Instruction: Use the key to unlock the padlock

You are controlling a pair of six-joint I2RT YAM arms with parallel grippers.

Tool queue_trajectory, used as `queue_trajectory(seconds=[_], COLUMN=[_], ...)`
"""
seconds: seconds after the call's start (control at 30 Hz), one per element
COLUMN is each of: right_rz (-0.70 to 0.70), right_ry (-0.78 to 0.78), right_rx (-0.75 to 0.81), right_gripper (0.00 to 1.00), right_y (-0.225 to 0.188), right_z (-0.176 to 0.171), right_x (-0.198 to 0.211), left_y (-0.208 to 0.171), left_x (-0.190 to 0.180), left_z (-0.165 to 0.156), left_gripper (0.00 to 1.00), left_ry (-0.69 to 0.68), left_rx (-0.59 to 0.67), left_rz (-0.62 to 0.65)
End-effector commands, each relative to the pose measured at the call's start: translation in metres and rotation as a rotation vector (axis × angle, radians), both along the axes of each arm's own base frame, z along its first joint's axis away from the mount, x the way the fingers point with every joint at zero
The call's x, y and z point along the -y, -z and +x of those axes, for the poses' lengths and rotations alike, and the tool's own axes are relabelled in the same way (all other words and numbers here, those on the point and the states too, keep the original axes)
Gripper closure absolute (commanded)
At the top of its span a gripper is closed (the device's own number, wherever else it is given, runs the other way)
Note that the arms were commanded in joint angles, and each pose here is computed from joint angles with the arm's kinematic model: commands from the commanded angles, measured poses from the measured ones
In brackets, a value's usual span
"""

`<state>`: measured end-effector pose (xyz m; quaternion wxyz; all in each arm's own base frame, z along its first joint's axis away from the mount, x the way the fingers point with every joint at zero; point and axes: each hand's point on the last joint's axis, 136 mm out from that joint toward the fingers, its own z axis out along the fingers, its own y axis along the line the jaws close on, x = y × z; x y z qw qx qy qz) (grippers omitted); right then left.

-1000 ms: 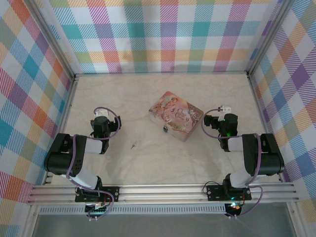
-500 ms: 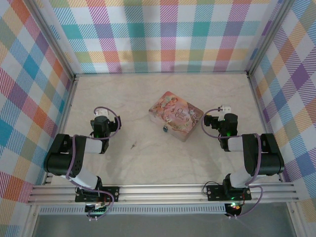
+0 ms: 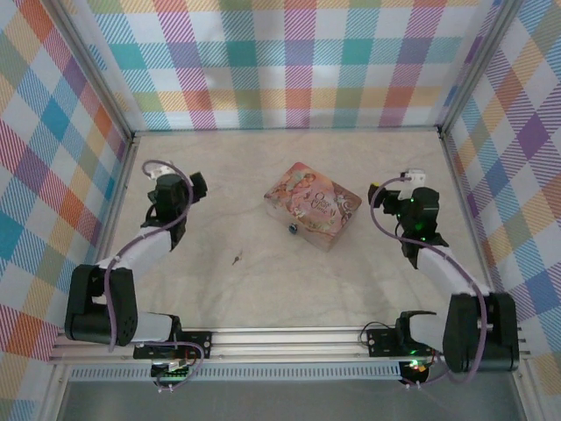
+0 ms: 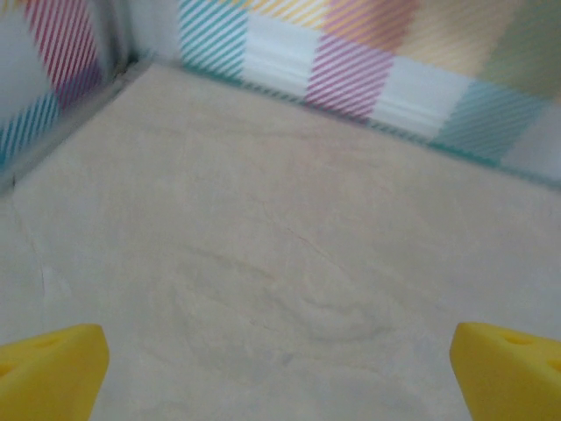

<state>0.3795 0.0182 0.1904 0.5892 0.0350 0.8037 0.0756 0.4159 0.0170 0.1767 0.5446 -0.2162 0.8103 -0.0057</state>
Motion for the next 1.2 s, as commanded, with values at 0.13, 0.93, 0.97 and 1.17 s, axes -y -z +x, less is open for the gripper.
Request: queue_trajectory(seconds=[0.13, 0.93, 0.97, 1.17], right_rz=[0.404, 0.672, 0.671, 0.673], right_ry=[0.413, 0.09, 0.088, 0.072], right_rx=[-0.263, -0.604, -0.613, -0.654], right_gripper=[0.0, 0.0, 0.0, 0.0], right_y=[0.01, 0.056, 0.059, 0.069], right_z=[-0.048, -0.087, -0.087, -0.085], right_x=[0.04, -0.046, -0.047, -0.055], left_y=[0.012, 0.058, 0.058, 0.055], left_x=[0.013, 0.243, 0.253, 0.288], left_z=[0.003, 0.055, 0.053, 0.039], left_gripper=[0.0, 0.06, 0.06, 0.06], left_ry=[0.025, 0.701, 0.73, 0.84], left_rx=[-0.13, -0.538, -0.546, -0.575], left_rz=[-0.433, -0.679, -0.684, -0.634])
